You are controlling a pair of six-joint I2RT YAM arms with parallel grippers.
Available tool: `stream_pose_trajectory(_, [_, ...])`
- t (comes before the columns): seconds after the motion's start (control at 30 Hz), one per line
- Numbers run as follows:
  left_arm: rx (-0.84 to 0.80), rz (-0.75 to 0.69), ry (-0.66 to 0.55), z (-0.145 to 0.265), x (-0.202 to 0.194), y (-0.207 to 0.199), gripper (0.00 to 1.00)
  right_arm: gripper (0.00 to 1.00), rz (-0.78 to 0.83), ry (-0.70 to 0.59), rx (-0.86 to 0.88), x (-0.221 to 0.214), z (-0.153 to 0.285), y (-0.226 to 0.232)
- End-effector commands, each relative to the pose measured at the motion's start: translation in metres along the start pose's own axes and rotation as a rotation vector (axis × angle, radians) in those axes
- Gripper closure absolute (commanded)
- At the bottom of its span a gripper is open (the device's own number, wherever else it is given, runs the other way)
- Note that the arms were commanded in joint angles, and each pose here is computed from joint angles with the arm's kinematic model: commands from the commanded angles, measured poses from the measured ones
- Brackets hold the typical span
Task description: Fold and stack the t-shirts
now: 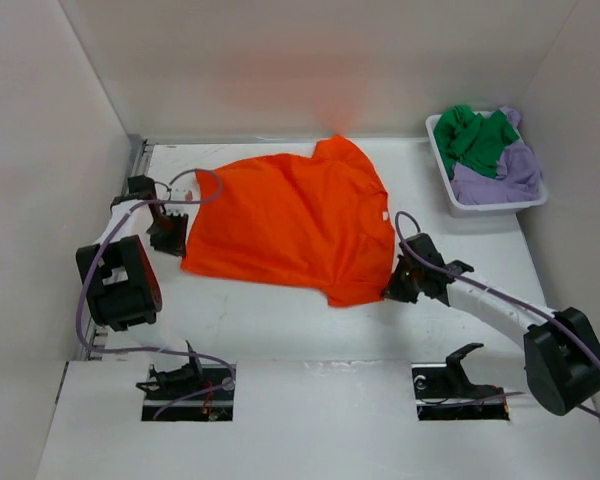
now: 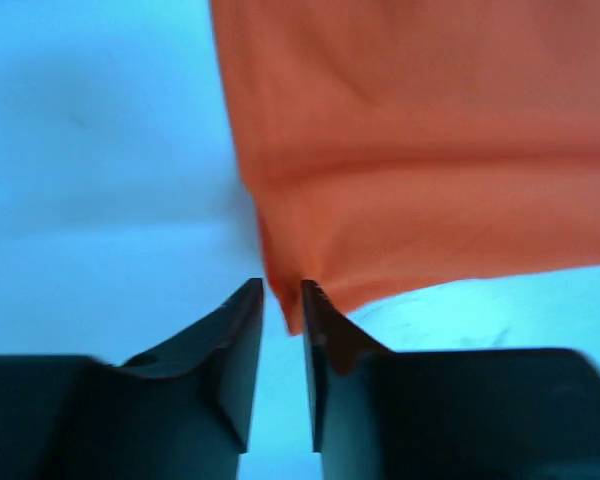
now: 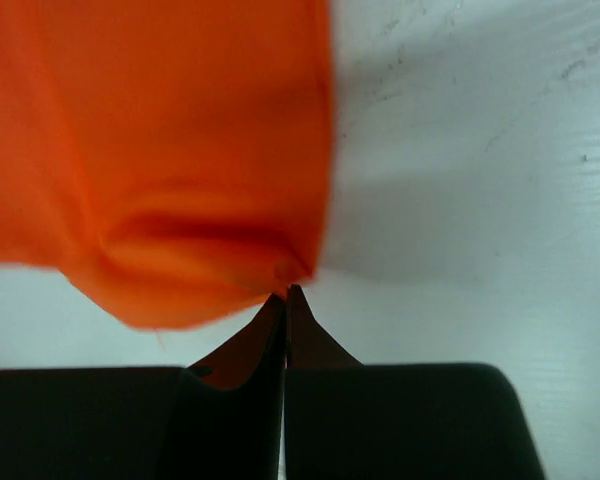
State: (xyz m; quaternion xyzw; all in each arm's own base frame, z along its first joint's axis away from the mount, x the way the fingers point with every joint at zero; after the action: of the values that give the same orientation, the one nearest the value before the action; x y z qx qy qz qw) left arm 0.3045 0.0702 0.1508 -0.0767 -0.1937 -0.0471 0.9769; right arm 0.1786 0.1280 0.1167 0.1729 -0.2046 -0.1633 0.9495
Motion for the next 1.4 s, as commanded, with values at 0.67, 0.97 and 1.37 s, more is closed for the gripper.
stream_pose_trajectory(0.67, [0.106, -0.610, 0.053, 0.022, -0.044, -0.014, 0.53, 0.99, -0.023, -0.111, 0.128, 0.008, 0.010, 0.017])
stream_pose_trajectory(0.97, [0.053, -1.128, 0.164, -0.014, -0.052, -0.044, 0.54, 0.99, -0.018, -0.115, 0.140, 0.011, 0.009, 0.020])
stream_pose_trajectory(1.37, [0.054, -1.282, 0.375, -0.028, -0.099, -0.056, 0.41, 0.98, -0.031, -0.160, 0.152, 0.014, 0.015, 0.011])
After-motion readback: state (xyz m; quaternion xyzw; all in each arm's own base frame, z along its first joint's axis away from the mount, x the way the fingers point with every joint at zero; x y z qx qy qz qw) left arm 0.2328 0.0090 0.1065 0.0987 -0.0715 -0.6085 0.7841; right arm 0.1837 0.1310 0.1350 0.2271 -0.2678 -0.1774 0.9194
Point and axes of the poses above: each gripper's point midway between its finger pads, its own z axis back along the fingers, its own y axis along the line the jaws close on, x = y × z, the point moved 9 cm from there along z, back along the fingers, and after that the axes turned 4 degrees about z, right-handed, at the moved point
